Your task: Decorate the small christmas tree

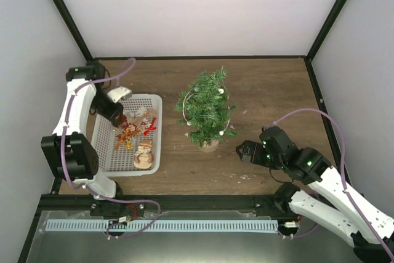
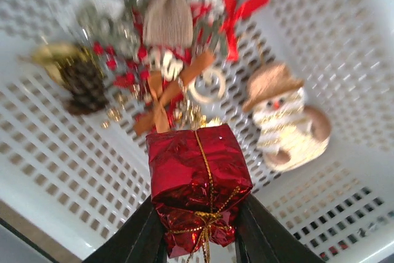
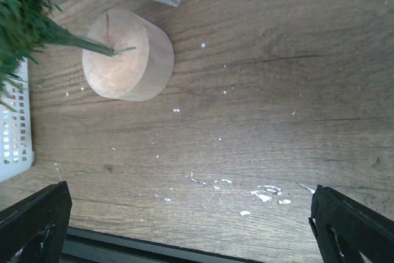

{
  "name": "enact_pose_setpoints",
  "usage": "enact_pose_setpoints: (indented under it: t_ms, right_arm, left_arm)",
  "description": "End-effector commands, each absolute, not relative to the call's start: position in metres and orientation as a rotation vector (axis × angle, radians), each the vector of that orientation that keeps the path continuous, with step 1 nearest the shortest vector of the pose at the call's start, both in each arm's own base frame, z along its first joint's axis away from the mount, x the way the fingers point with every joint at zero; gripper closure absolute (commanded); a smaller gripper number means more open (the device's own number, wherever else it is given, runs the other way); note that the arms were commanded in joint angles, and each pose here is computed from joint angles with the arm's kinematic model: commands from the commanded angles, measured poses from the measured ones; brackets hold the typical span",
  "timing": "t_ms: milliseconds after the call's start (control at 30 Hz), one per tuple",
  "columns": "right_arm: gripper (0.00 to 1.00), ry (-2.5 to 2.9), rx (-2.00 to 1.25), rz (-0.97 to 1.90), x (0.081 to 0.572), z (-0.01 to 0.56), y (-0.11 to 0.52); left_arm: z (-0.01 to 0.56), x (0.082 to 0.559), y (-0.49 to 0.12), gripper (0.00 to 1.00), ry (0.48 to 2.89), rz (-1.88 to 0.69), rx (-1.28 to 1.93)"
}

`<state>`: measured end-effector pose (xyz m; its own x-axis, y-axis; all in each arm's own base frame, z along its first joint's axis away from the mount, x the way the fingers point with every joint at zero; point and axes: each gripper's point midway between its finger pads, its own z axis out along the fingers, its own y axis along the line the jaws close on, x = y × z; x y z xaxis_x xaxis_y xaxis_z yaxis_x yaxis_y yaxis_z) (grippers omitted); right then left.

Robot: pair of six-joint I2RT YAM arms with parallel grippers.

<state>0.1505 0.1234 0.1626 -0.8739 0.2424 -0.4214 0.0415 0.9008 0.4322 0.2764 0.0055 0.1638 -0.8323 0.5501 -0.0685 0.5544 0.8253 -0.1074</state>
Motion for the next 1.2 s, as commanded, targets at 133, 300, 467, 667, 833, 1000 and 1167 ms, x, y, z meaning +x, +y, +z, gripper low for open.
enact_pose_setpoints:
  t_ms: [133, 300, 467, 667, 833, 1000, 1167]
  right_arm:
    - [0.01, 2.534, 0.24, 0.538, 0.157, 0.195, 0.115]
    - [0.01, 2.535, 0.237, 0.53, 0.162, 0.205, 0.118]
    - [0.02, 2.539, 0.245, 0.533, 0.165, 0.215, 0.122]
    - [0.02, 2.554, 0.28, 0.551, 0.163, 0.215, 0.123]
    - [0.02, 2.558, 0.309, 0.559, 0.162, 0.214, 0.122]
    - [0.02, 2.568, 0.326, 0.569, 0.16, 0.211, 0.123]
    - [0.03, 2.565, 0.34, 0.577, 0.159, 0.213, 0.123]
  left_arm:
    - [0.274, 0.281, -0.063, 0.69, 2.603, -0.434, 0.922]
    - [0.319, 0.27, -0.124, 0.68, 2.404, -0.504, 1.084]
    - [0.369, 0.269, -0.162, 0.67, 2.221, -0.636, 1.109]
    - [0.397, 0.258, -0.202, 0.66, 2.063, -0.76, 1.173]
    - [0.407, 0.233, -0.231, 0.65, 1.974, -0.892, 1.284]
    - [0.402, 0.226, -0.249, 0.65, 1.945, -0.909, 1.365]
    - [0.401, 0.228, -0.266, 0.64, 1.918, -0.936, 1.412]
